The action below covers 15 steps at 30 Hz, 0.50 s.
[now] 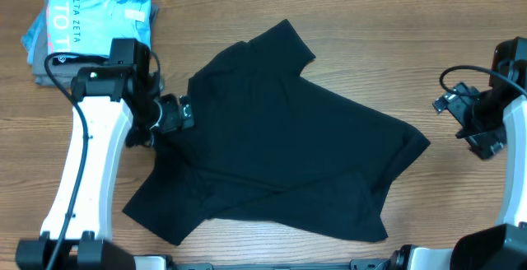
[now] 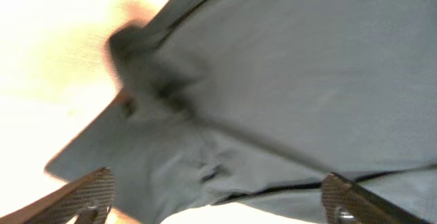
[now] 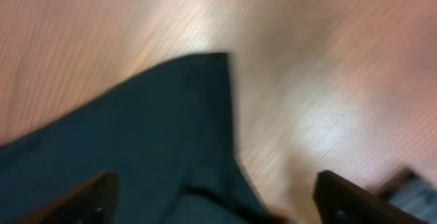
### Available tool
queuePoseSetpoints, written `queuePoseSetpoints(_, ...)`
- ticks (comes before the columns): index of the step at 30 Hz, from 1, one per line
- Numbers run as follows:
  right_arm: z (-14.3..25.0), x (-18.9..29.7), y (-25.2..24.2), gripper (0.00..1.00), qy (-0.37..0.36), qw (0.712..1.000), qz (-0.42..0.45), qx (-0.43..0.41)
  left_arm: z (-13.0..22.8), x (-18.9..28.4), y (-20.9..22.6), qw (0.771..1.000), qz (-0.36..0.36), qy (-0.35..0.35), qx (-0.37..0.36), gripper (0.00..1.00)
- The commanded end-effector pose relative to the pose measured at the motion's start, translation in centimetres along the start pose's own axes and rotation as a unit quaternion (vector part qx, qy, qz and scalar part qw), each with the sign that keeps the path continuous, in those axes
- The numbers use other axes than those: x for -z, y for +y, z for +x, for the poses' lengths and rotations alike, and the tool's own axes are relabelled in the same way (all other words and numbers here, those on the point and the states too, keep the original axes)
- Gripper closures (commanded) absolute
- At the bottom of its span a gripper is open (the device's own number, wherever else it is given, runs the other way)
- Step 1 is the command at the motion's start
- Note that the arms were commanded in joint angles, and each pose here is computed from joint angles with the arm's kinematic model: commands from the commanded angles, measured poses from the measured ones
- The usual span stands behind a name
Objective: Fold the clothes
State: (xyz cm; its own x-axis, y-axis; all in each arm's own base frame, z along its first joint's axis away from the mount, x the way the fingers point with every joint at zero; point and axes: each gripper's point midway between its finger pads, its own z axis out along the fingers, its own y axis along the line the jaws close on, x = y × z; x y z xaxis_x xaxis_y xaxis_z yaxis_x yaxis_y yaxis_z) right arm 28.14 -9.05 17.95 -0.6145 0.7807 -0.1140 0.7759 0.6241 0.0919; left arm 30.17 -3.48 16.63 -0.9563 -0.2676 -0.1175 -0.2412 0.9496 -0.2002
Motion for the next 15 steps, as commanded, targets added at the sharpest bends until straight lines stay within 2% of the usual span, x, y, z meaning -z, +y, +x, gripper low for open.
queuePoseSetpoints(1,1.6,-0.1,4.2,0.28,0.029,0.991,-0.082,0.099,-0.2,1.7,-4.9,0.993,0.082,-0.031,-0.073,0.19)
queuePoseSetpoints(2,1.9,-0.4,4.9,0.44,0.030,0.990,-0.085,0.108,-0.4,1.5,-5.9,0.991,0.093,-0.035,-0.086,0.30)
queuePoseSetpoints(4,2.8,-1.5,6.0,0.83,0.034,0.987,-0.088,0.129,-1.0,0.9,-7.6,0.987,0.104,-0.046,-0.109,0.73)
queuePoseSetpoints(5,3.4,-2.3,6.5,0.96,0.039,0.987,-0.087,0.131,-1.4,0.4,-8.4,0.986,0.107,-0.051,-0.120,0.85)
queuePoseSetpoints(9,6.0,-5.4,7.5,0.96,0.056,0.985,-0.081,0.142,-2.8,-2.0,-9.9,0.984,0.112,-0.052,-0.127,0.88)
queuePoseSetpoints(11,7.0,-7.2,7.5,0.96,0.061,0.985,-0.079,0.142,-3.8,-3.9,-10.2,0.985,0.111,-0.048,-0.126,0.94)
queuePoseSetpoints(15,7.6,-9.2,7.1,0.96,0.066,0.988,-0.076,0.115,-4.9,-7.2,-10.3,0.986,0.105,-0.033,-0.123,0.96)
